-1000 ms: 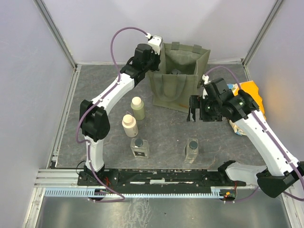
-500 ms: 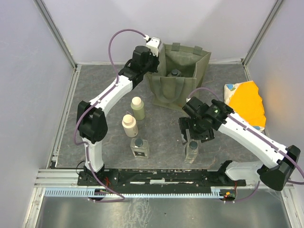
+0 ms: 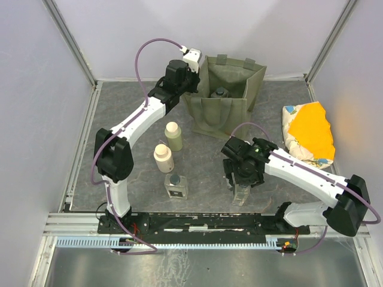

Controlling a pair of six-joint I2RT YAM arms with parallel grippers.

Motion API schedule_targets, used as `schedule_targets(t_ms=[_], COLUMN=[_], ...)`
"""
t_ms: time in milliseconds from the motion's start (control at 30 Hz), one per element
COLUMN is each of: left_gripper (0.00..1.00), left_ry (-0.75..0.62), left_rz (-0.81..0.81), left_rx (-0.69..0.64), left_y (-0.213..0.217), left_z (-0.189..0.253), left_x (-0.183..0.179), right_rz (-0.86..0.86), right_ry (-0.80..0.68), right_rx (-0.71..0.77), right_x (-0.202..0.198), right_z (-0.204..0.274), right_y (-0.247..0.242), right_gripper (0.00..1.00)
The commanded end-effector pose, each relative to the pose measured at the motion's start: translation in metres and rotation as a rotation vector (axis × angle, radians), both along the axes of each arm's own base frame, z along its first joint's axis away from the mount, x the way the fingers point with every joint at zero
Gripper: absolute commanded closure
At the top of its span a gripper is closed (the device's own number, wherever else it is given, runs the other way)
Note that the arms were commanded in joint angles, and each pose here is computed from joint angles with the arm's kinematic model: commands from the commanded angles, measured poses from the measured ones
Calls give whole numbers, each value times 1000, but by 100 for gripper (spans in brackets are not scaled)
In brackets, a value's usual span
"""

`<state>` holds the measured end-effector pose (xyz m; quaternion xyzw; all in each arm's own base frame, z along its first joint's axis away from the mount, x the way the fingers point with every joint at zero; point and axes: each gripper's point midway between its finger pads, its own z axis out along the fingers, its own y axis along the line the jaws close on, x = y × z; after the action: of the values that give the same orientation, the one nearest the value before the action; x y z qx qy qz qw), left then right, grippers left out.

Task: Place the personal care products into the canvas bag

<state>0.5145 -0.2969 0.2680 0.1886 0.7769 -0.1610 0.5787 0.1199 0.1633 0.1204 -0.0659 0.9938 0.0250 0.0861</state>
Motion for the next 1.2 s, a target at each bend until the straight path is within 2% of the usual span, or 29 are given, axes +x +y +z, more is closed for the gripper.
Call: schedule_targets(t_ms=[0, 67, 200, 367, 467, 533, 600, 733, 833, 933, 1167], left_gripper=[93, 97, 97, 97, 97, 97, 97, 97, 97, 97, 97], left_ry=[-76, -79, -76, -74, -75, -73, -69, -56, -49, -44, -54], left_rz=[-11, -10, -9, -16, -16, -16, -15, -8, -7, -9, -15], left_rx=[-80, -79, -81, -84, -78, -75, -72, -64, -59, -60, -48], left_y=[2, 2, 2, 1, 1, 2, 3, 5, 6, 5, 7], left_z=[48, 49, 49, 49, 48, 48, 46, 42, 38, 37, 37], left_x=[-13, -13, -14, -15, -16, -17, -18, -20, -21, -21, -24], right_rz=[10, 14, 26, 47, 56, 65, 77, 109, 97, 63, 104], right_ry=[-63, -61, -52, -69, -117, -191, -292, -536, -696, -820, -1054], right_rx=[26, 29, 27, 46, 20, -17, -63, -195, -193, -113, 216], right_x=[14, 14, 12, 11, 19, 33, 52, 101, 135, 163, 199], right_z=[-4, -3, 0, 18, 34, 52, 76, 135, 185, 231, 339], right_y=[10, 11, 9, 9, 3, -3, -9, -20, -19, -14, 33], right_gripper=[17, 24, 41, 52, 62, 74, 98, 100, 100, 100, 100])
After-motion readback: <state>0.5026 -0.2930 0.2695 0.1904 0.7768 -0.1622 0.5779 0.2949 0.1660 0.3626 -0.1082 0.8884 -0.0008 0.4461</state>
